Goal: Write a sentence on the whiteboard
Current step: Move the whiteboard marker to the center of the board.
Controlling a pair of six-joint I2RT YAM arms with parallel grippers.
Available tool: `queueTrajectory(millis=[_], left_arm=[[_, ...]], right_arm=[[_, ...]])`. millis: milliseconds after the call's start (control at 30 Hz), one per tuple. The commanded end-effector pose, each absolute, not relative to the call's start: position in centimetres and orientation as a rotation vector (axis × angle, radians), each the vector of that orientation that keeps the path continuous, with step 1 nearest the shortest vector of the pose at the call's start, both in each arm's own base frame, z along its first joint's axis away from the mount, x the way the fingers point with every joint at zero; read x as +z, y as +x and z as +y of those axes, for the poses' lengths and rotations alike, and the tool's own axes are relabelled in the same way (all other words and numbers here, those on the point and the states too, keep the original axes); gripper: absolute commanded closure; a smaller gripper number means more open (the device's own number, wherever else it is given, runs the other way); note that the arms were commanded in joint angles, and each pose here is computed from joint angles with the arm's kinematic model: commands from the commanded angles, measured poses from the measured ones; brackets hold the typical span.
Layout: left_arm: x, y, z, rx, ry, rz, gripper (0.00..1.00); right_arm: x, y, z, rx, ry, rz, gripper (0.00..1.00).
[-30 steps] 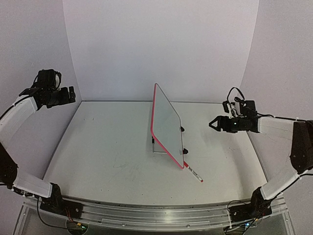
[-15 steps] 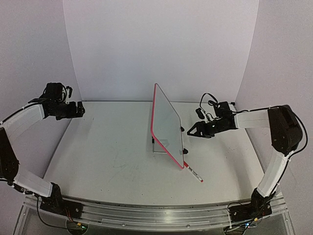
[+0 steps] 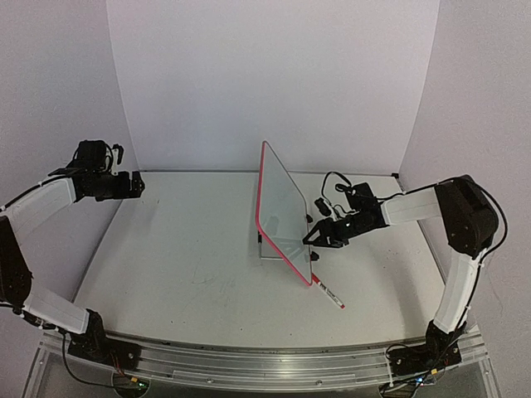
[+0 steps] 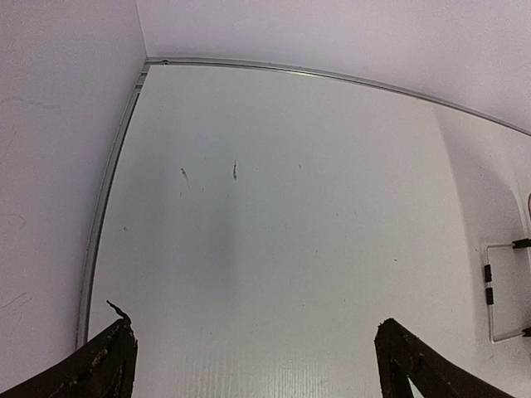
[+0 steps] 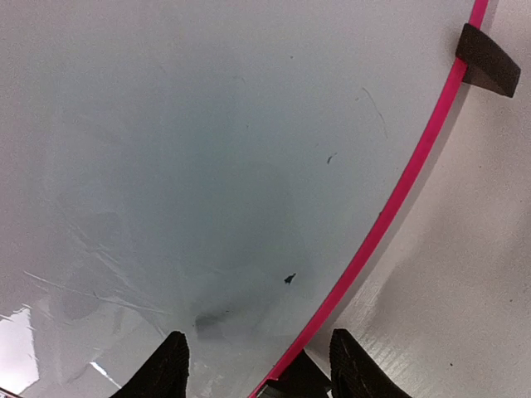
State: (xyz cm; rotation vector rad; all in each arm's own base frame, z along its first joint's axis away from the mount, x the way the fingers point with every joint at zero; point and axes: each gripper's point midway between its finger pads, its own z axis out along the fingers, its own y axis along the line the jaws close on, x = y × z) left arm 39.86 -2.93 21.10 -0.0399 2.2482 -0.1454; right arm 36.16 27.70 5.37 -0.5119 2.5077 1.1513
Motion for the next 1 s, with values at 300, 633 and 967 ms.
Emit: queueTrajectory(millis=[300,633,967], left_arm=[[21.6,40.5,-2.8,-0.141,-0.03,2.217,0.01],[20.8,40.9,-3.0,-0.15,-0.028,2.239,0.0],[20.4,40.8,-2.7,-0.122,-0.029,2.249,0.0]], right_arm=[[3.6,31.9,28.4,1.234,-0.502,2.554,0.52],[3.7,29.3,30.6,1.233,-0.571,2.548,0.55],[5.2,29.7,31.5,1.034,-0.629,2.47,0.54]])
